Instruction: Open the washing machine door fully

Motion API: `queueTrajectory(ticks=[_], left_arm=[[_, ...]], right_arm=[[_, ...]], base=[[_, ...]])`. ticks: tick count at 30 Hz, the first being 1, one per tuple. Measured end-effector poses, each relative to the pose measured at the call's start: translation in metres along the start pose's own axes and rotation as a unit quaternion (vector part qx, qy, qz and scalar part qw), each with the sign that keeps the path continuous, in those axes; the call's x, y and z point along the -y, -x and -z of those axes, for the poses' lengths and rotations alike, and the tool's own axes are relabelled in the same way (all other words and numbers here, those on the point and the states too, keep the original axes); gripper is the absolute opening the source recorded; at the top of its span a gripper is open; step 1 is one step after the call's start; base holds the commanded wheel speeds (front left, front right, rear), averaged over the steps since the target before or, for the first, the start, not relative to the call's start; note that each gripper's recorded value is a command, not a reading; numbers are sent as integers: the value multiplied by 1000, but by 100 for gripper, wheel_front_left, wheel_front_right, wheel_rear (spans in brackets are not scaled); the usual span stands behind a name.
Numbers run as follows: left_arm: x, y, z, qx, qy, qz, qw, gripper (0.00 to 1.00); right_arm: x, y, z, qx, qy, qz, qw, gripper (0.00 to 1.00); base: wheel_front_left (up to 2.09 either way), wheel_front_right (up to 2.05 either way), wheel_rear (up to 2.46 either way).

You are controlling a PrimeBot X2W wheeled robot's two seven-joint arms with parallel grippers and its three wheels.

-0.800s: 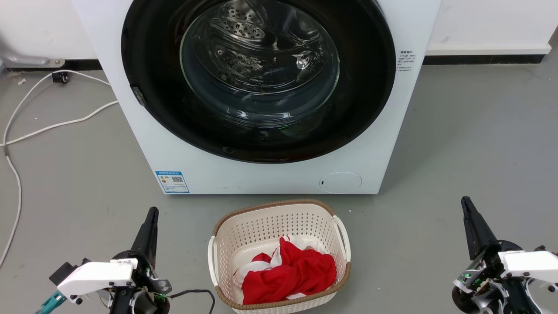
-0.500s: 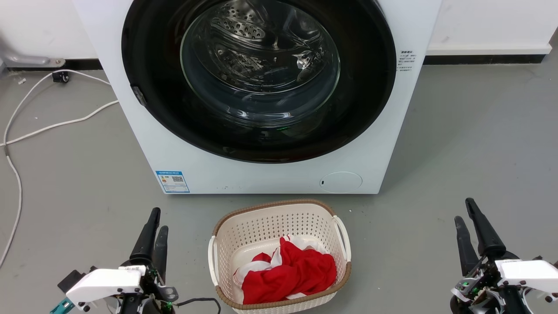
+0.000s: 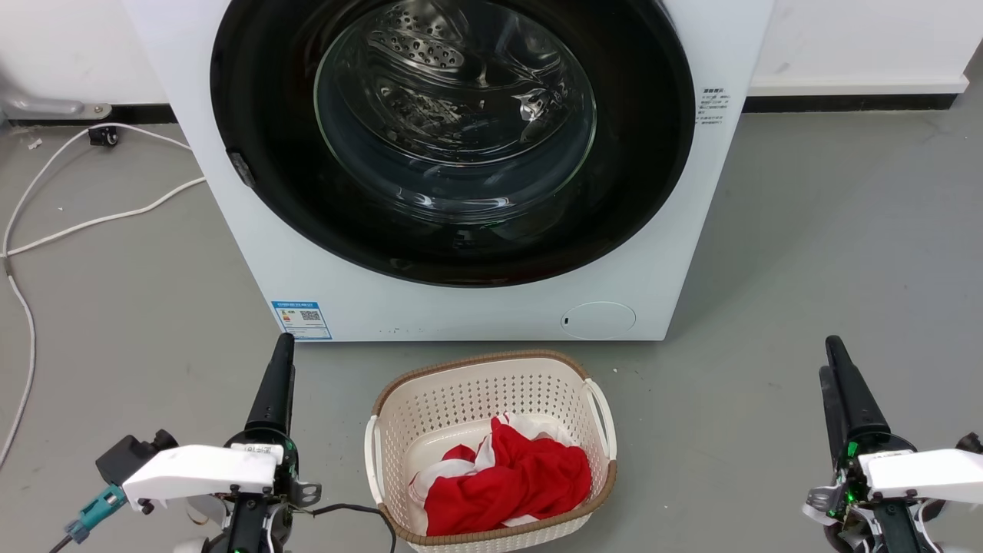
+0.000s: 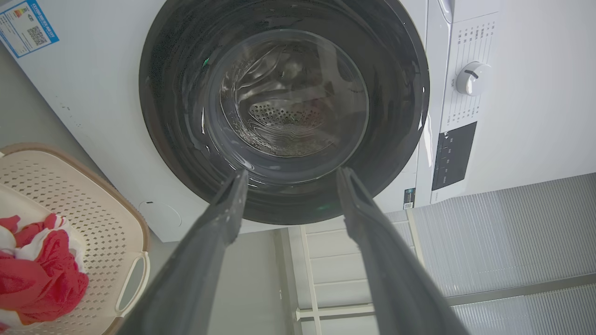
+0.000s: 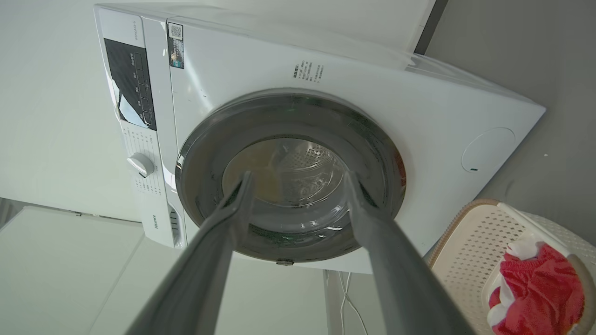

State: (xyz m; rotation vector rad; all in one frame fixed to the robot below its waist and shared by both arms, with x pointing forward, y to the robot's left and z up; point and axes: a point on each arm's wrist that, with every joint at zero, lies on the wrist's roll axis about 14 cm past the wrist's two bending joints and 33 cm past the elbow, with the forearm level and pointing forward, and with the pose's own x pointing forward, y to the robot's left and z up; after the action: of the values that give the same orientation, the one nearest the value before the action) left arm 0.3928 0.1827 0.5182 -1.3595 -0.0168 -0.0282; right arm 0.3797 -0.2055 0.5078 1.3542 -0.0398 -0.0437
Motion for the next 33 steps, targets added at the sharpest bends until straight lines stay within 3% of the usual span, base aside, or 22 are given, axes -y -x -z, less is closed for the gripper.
queueTrajectory(ticks=[11,23,33], left_arm=[[23,-6,-1,9,-131,35,991,100],[27,-7,8,3,-259,44,965,100],[28,-10,14,1,-340,51,939,100]], right_arm=[[-19,-1,0,4,150,-31,988,100],[-23,3,6,3,282,-44,958,100],[-23,4,11,1,355,-49,933,100]], base=[[0,0,0],[0,0,0],[0,0,0]])
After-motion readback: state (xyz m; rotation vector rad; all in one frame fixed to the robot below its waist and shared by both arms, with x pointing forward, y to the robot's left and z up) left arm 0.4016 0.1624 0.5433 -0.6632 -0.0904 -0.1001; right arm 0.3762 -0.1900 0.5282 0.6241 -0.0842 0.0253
